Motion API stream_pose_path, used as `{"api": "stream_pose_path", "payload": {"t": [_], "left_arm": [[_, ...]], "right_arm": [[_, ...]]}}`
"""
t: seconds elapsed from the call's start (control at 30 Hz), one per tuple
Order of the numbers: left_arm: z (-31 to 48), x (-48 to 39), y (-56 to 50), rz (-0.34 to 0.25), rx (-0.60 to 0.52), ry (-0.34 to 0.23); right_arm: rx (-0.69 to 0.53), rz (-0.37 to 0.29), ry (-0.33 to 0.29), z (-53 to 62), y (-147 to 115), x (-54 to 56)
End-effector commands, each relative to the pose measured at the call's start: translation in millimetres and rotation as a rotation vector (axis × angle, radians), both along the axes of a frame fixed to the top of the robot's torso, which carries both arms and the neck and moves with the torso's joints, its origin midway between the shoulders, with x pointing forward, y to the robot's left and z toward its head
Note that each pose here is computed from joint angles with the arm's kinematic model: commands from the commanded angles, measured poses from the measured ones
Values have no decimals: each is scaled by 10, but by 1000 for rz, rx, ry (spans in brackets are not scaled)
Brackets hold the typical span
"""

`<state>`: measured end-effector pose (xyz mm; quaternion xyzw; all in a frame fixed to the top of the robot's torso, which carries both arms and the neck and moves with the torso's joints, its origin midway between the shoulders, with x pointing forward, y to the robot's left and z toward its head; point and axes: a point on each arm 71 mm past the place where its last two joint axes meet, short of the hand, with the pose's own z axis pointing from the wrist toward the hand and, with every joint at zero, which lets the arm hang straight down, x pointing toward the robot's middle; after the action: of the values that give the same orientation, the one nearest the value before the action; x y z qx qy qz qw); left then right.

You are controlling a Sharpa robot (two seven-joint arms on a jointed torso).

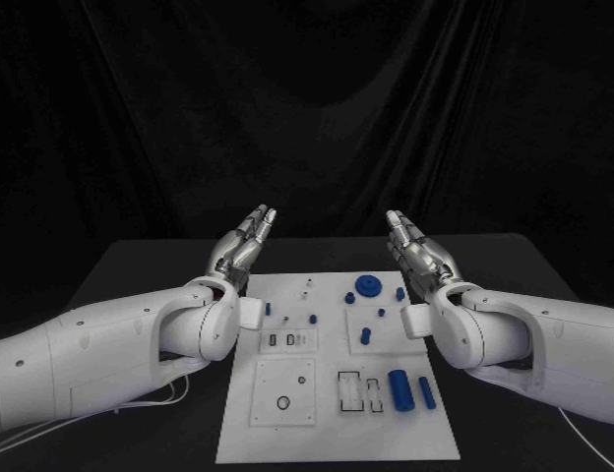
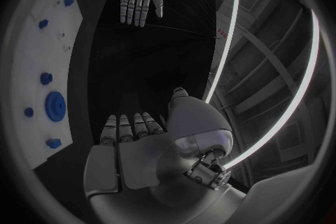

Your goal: Assemble the parts on the task board

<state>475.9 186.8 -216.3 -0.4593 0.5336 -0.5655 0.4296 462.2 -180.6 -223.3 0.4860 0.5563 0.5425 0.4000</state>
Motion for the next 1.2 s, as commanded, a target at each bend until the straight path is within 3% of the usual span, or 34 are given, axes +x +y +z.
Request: {"api": "stream_pose_path", "payload": {"t": [0.03,0.2,0.43,0.47,0.63,0.77,0.8,1.03,1.2], "left_arm": [[113,20,-93,-158,-175,-36],[166,44,-108,-222,-226,-46],[198,57,-113,-256,-255,-52],[178,82,-68,-278,-288,-79],[188,82,-46,-289,-258,-105],[202,77,-13,-304,-218,-144],[210,73,1,-312,-194,-165],[231,44,50,-324,-137,-216],[250,-16,111,-346,-97,-242]], "right_arm": [[136,109,92,-5,87,-24],[153,132,107,-2,97,-29],[154,133,107,-2,97,-29],[175,134,121,-38,-141,-38],[170,180,122,-41,-150,-38],[113,237,74,-19,-169,-50],[67,266,37,-3,-187,-59],[-146,281,-88,54,-305,-94],[-313,321,-145,170,-404,-95]]}}
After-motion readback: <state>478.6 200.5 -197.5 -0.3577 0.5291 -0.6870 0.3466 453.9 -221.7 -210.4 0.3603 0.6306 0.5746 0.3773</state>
